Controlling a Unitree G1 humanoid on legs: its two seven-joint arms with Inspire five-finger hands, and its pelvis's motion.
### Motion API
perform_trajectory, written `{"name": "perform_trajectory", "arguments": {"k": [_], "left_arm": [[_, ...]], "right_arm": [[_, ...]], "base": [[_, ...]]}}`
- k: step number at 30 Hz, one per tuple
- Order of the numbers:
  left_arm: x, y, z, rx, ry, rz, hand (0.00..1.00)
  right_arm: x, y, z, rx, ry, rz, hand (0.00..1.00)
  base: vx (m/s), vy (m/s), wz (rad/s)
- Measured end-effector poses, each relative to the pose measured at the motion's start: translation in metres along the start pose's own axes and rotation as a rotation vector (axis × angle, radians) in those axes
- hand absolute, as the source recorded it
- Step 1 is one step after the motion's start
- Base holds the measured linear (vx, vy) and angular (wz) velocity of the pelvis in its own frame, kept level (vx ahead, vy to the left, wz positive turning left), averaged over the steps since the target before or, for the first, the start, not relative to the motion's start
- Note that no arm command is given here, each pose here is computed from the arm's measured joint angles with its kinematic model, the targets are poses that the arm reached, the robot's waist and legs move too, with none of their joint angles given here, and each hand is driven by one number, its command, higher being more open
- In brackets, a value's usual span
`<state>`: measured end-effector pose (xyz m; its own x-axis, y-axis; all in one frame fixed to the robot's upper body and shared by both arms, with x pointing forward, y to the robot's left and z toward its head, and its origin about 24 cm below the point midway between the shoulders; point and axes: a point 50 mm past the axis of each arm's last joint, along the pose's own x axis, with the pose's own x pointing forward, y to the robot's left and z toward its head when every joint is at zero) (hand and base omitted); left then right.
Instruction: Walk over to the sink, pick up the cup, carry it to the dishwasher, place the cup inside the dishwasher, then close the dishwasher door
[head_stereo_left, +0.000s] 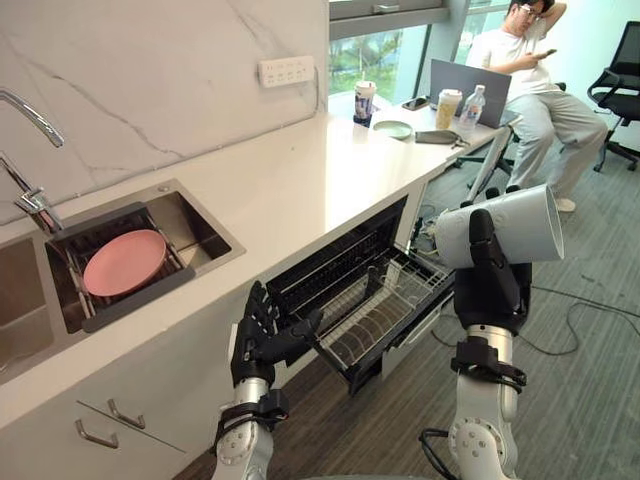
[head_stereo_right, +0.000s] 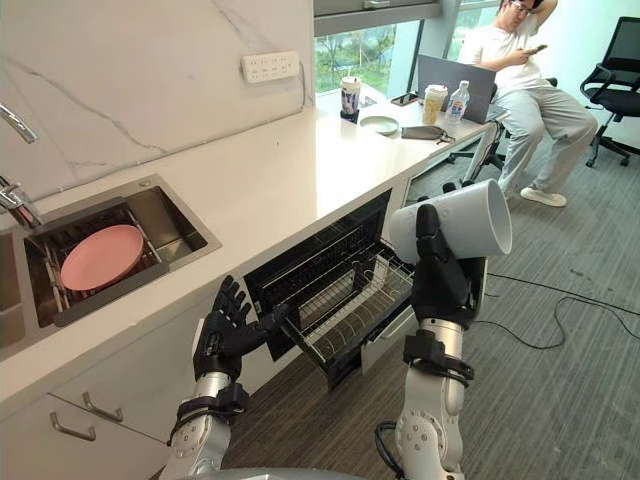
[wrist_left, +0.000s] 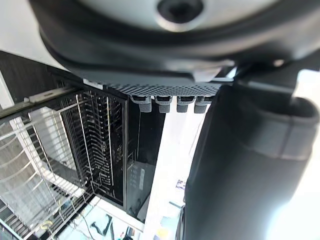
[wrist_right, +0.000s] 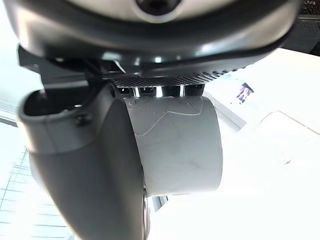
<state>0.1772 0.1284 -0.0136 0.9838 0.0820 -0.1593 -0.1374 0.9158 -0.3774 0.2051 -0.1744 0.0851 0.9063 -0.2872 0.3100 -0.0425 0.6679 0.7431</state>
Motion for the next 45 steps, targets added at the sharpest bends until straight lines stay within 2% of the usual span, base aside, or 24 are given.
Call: {"name": "perform_trajectory", "arguments": {"k": [4, 6, 9, 10, 11, 14, 18, 21, 25, 30, 34, 45], "left_arm": [[-0.002, -0.001, -0.009, -0.011, 0.069, -0.084, 1.0], [-0.006, 0.003, -0.024, -0.001, 0.148, -0.108, 1.0], [-0.019, 0.02, -0.06, 0.051, 0.341, -0.062, 1.0], [-0.031, 0.037, -0.079, 0.084, 0.453, 0.021, 1.0], [-0.033, 0.04, -0.081, 0.088, 0.469, 0.036, 1.0], [-0.052, 0.081, -0.095, 0.155, 0.585, 0.202, 1.0], [-0.067, 0.129, -0.083, 0.276, 0.604, 0.359, 1.0], [-0.077, 0.144, -0.076, 0.311, 0.589, 0.413, 1.0], [-0.076, 0.145, -0.074, 0.304, 0.578, 0.425, 1.0], [-0.054, 0.144, -0.064, 0.305, 0.514, 0.411, 1.0], [-0.03, 0.145, -0.047, 0.337, 0.436, 0.383, 1.0], [-0.015, 0.141, -0.034, 0.323, 0.371, 0.362, 1.0]], "right_arm": [[0.0, -0.002, -0.002, -0.066, 0.043, 0.009, 0.0], [0.001, -0.006, -0.004, -0.129, 0.08, 0.009, 0.0], [0.004, -0.019, -0.011, -0.288, 0.17, 0.014, 0.0], [0.008, -0.03, -0.015, -0.403, 0.236, 0.011, 0.0], [0.009, -0.033, -0.016, -0.419, 0.247, 0.009, 0.0], [0.016, -0.061, -0.024, -0.604, 0.392, -0.008, 0.0], [0.015, -0.105, -0.033, -0.75, 0.633, -0.075, 0.0], [0.013, -0.123, -0.04, -0.752, 0.768, -0.096, 0.0], [0.02, -0.133, -0.045, -0.8, 0.851, -0.085, 0.0], [0.061, -0.128, -0.045, -0.852, 0.839, -0.075, 0.0], [0.101, -0.12, -0.03, -0.859, 0.782, -0.097, 0.0], [0.168, -0.084, 0.019, -0.9, 0.657, 0.03, 0.0]], "base": [[-0.01, -0.005, 0.0], [0.0, 0.0, 0.0], [0.0, -0.006, 0.02], [-0.01, -0.012, 0.06], [-0.01, -0.022, 0.18], [-0.02, -0.028, 0.28], [-0.04, -0.023, 0.35], [-0.06, 0.001, 0.32], [-0.09, 0.033, 0.18], [-0.08, 0.04, 0.22], [-0.02, 0.032, 0.31], [-0.01, 0.01, 0.15]]}}
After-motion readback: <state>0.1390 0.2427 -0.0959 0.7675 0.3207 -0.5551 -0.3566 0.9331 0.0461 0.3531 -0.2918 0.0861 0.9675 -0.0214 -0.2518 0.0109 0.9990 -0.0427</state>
